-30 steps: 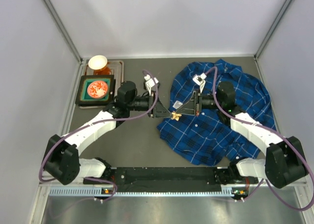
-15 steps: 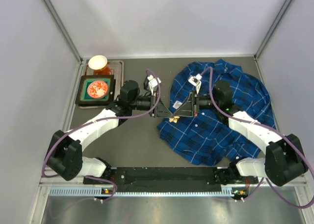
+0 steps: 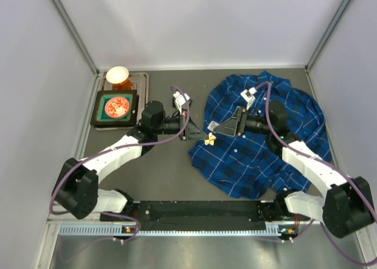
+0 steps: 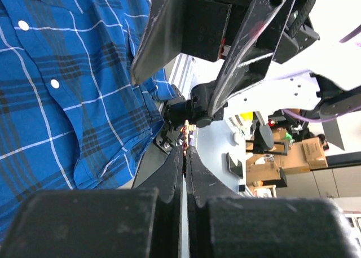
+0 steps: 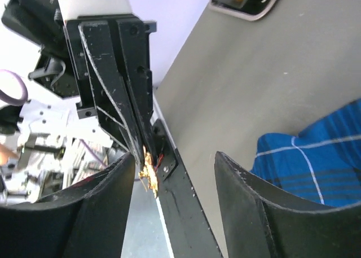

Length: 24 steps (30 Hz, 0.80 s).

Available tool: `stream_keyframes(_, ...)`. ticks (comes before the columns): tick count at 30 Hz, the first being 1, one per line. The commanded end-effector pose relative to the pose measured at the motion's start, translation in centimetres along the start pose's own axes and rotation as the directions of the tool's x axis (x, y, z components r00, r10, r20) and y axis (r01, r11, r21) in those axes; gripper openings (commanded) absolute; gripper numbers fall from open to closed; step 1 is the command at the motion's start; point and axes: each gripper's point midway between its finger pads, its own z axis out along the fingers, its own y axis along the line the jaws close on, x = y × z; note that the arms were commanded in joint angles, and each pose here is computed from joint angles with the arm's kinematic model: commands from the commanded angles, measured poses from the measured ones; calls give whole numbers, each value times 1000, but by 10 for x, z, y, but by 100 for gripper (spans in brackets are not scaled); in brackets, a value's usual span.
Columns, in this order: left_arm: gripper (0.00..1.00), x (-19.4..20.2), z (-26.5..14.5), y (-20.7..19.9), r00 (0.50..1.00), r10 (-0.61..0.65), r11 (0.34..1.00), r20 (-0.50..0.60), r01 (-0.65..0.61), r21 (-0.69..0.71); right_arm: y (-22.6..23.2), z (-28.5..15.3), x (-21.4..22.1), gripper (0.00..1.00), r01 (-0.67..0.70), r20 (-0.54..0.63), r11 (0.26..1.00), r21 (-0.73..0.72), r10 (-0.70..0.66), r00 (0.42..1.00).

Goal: Remove the brooch from the garment

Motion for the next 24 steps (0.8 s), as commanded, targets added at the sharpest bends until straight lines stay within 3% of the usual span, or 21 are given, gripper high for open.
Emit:
stream_keyframes(1,0,-19,-3,-20,990,25,997,137,-34,64,1,-19,-25,60,-70,191,997,35,62,980)
stream_keyframes(3,0,-21,-4,-22,985,-6,997,171,-8,80,10,-21,-32,64,-13,232,1000,-5,13,973)
stream_keyframes(7,0,-33,-13,-20,938,-18,995,345,-16,96,17,-24,-14,65,-4,249,992,-123,35,968)
stream_keyframes(11,0,-36,-19,-23,898,-61,990,436,-1,140,23,-23,0,62,39,276,981,-191,15,961)
stream_keyframes(17,0,-37,-19,-30,869,-41,989,494,-36,144,25,-9,15,49,66,279,977,-204,-6,960)
stream_keyframes(24,0,-32,-16,-32,875,-29,987,484,-52,154,26,-9,12,36,65,314,967,-247,16,949)
